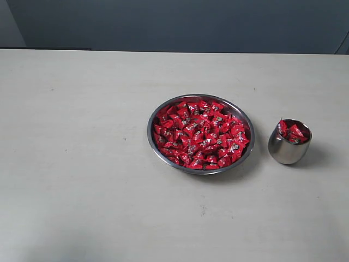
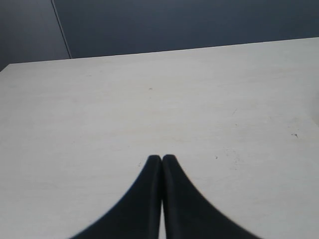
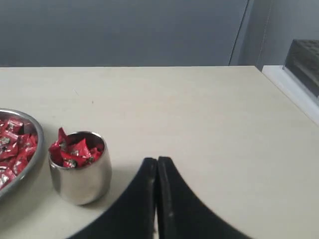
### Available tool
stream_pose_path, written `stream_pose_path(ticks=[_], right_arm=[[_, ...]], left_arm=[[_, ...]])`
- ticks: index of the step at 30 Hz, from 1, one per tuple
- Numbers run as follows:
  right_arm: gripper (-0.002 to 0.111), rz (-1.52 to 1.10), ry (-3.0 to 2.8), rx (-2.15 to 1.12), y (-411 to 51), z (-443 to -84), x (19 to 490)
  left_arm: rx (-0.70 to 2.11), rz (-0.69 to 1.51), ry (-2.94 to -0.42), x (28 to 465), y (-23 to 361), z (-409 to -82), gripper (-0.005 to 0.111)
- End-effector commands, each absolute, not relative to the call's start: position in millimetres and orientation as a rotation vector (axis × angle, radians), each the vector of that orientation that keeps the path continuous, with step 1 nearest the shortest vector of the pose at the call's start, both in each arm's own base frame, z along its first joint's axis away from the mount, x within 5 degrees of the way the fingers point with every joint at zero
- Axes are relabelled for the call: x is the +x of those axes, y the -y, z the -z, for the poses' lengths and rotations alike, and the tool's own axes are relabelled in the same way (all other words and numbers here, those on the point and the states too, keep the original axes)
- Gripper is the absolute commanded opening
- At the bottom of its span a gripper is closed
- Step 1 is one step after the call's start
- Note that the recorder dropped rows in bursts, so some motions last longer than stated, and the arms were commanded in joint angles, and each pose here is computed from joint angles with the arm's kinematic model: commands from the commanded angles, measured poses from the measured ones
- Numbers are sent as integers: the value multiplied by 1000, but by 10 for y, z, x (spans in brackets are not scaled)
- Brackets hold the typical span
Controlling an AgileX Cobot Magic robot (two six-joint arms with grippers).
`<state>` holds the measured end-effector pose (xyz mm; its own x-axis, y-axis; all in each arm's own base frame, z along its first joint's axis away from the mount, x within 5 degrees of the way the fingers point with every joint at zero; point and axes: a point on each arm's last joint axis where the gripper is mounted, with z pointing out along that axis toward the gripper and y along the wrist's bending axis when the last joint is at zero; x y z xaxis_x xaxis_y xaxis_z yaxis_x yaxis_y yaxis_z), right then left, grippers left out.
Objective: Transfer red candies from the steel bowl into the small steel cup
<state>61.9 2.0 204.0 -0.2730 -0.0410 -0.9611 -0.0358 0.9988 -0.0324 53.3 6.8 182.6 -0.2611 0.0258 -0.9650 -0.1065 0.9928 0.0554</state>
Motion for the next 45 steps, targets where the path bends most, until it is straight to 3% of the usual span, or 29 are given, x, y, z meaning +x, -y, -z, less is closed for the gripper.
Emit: stream_pose_path(ticks=[1,45], right_arm=[[-1,20,-1848,-58,-13,-1895,586],[-1,38,-1844,-73,-7,-1806,530]], left_arm=[[-54,-123,-1819,533,-66,-1830,0],[-54,-123,-1819,533,-66,-1830,0]])
